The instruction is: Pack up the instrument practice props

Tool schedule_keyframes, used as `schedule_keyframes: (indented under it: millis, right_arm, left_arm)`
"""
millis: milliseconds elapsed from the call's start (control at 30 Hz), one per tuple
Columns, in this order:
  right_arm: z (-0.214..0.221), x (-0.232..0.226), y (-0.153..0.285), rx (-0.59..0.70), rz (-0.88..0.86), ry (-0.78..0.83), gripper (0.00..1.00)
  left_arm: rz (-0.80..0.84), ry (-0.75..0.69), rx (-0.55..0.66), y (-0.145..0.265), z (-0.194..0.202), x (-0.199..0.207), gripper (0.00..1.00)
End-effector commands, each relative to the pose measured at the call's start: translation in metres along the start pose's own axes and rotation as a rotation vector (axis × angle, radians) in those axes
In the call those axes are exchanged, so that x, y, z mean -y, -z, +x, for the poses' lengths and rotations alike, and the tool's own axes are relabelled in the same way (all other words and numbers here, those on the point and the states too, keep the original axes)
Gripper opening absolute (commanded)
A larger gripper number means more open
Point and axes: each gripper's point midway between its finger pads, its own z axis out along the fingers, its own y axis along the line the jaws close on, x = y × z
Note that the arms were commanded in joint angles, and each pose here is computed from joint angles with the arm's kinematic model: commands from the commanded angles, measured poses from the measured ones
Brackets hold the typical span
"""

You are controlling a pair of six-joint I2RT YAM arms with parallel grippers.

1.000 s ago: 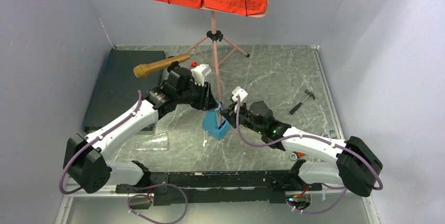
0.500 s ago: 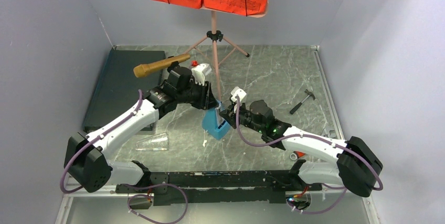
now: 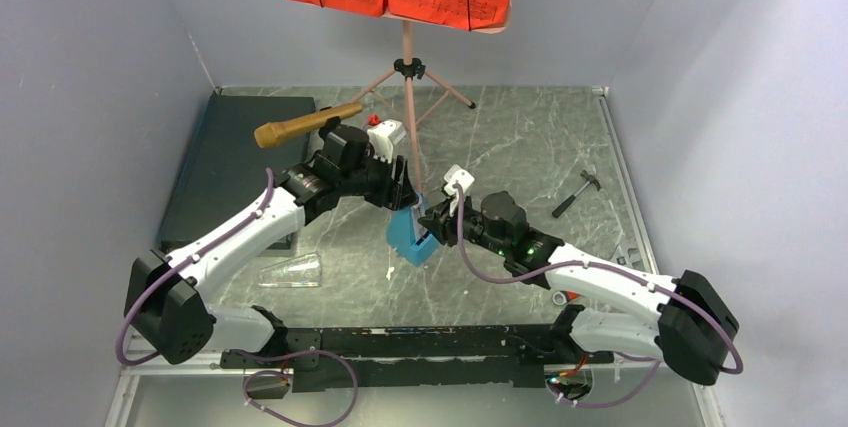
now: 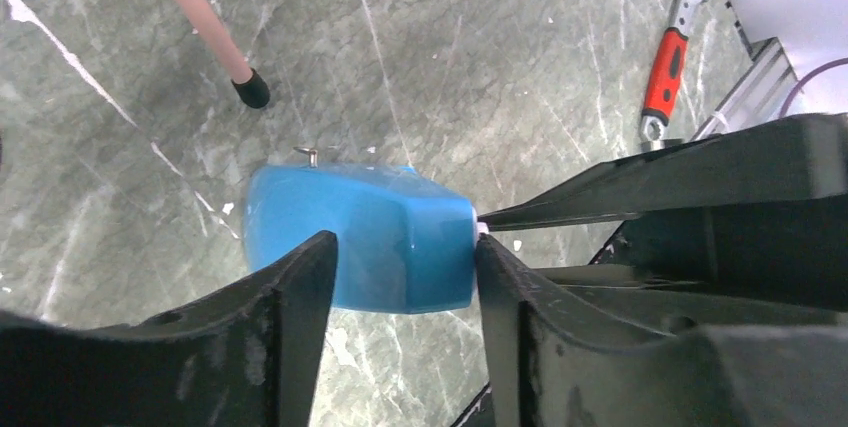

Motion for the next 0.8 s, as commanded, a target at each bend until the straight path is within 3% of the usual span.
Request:
schedule_keyframes:
  millis: [0,133,233,400,567,767]
  right_arm:
    - [-0.028,0.003,0.011,0.072,0.042,-0.011,0.35]
    - [-0.031,0.01,0.019,0.073,0.083,-0.019,0.57]
    - [-0.035,0.016,0.025,0.079,0.123,-0.019,0.73]
    - [-0.047,0.028,0.036,0.099,0.201,-0.019,0.99]
    - [-0.056,0.043,0.05,0.123,0.293,-0.016,1.0]
    - [-0.07,0.062,0.065,0.154,0.417,-0.025,1.0]
  left_arm:
    - [-0.102,-0.055,0.031,0.013,-0.01,-0.013,0.61]
    - [-0.168,-0.057,0.075,0.028,-0.018,-0.019,0.75]
    - [-0.228,-0.042,0.098,0.042,-0.021,-0.025,0.92]
    - [-0.361,0.028,0.138,0.07,-0.018,-0.041,0.94]
    - [-0.508,0.159,0.175,0.099,-0.003,-0.06,0.94]
    - [-0.734,0.348,0.119,0.129,0.04,-0.089,0.94]
